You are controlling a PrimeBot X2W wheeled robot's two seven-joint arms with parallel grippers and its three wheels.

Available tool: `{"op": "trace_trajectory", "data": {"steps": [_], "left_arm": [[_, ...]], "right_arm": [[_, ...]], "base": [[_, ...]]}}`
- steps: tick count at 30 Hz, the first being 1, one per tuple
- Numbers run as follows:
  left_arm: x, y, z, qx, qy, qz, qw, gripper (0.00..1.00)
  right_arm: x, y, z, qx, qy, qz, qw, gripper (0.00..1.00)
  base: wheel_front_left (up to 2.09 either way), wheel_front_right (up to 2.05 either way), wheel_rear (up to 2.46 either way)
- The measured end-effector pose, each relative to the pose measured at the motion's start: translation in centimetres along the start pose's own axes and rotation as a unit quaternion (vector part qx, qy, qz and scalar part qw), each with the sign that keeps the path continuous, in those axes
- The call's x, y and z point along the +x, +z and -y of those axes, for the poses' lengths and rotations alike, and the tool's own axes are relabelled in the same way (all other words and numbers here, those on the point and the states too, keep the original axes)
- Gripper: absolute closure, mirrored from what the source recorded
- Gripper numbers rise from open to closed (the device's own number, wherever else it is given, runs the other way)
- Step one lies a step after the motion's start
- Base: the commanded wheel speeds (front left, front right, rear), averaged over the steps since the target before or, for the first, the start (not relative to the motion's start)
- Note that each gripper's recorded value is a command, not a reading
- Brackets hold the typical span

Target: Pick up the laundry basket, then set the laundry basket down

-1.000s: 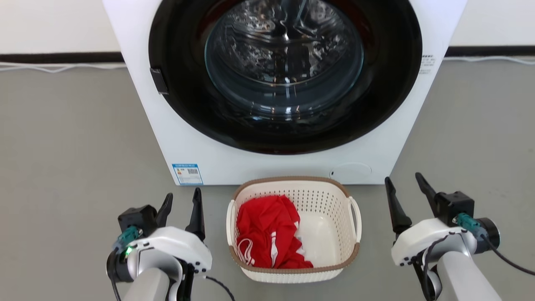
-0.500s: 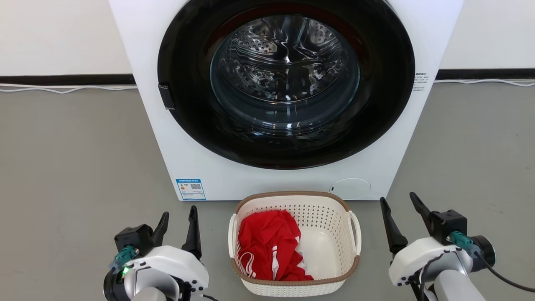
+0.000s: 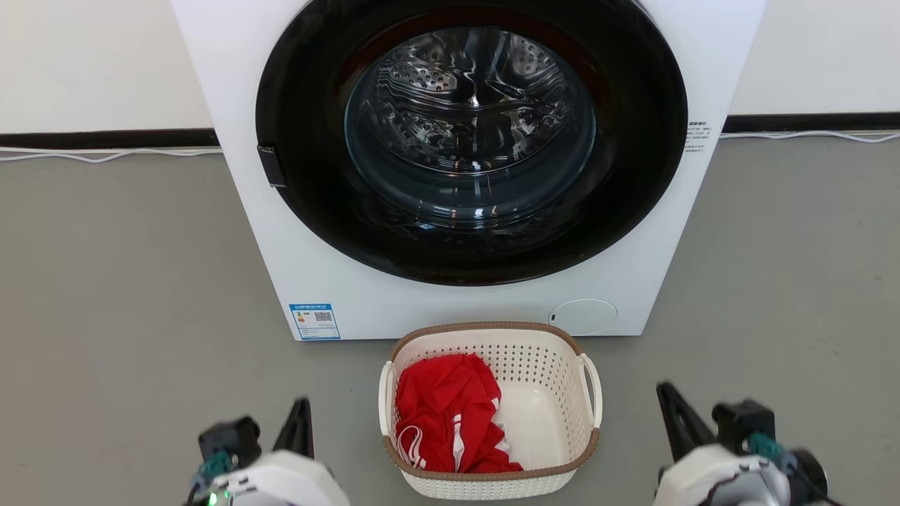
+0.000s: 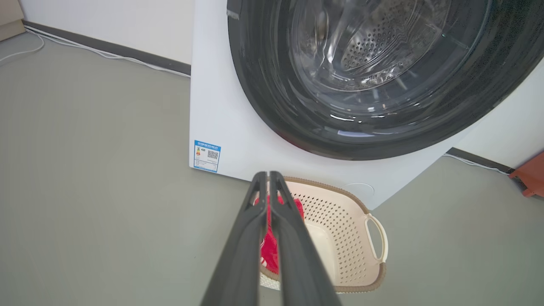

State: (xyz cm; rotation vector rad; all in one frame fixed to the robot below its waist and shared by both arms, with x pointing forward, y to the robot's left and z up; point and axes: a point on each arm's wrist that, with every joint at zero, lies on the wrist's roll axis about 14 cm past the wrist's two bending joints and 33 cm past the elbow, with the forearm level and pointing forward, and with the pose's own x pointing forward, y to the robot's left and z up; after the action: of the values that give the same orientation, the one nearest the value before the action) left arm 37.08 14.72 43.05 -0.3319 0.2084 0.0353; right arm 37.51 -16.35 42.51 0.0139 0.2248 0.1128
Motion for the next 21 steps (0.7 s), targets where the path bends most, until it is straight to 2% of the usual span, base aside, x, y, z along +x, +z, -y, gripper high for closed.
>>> {"op": "trace_trajectory", "data": {"steps": [2,21], "left_arm": [[-0.5,-0.9,-0.5,-0.007,0.007,-0.015,1.000,1.00],[-0.1,-0.2,-0.9,-0.099,0.018,-0.019,0.995,1.00]], "right_arm": [[-0.5,-1.0,0.1,0.009,-0.004,-0.016,1.000,1.00],[-0.1,0.4,1.2,0.122,-0.033,0.006,0.992,1.00]], "base": [[0.00,0.00,0.00],[0.00,0.00,0.00]]}}
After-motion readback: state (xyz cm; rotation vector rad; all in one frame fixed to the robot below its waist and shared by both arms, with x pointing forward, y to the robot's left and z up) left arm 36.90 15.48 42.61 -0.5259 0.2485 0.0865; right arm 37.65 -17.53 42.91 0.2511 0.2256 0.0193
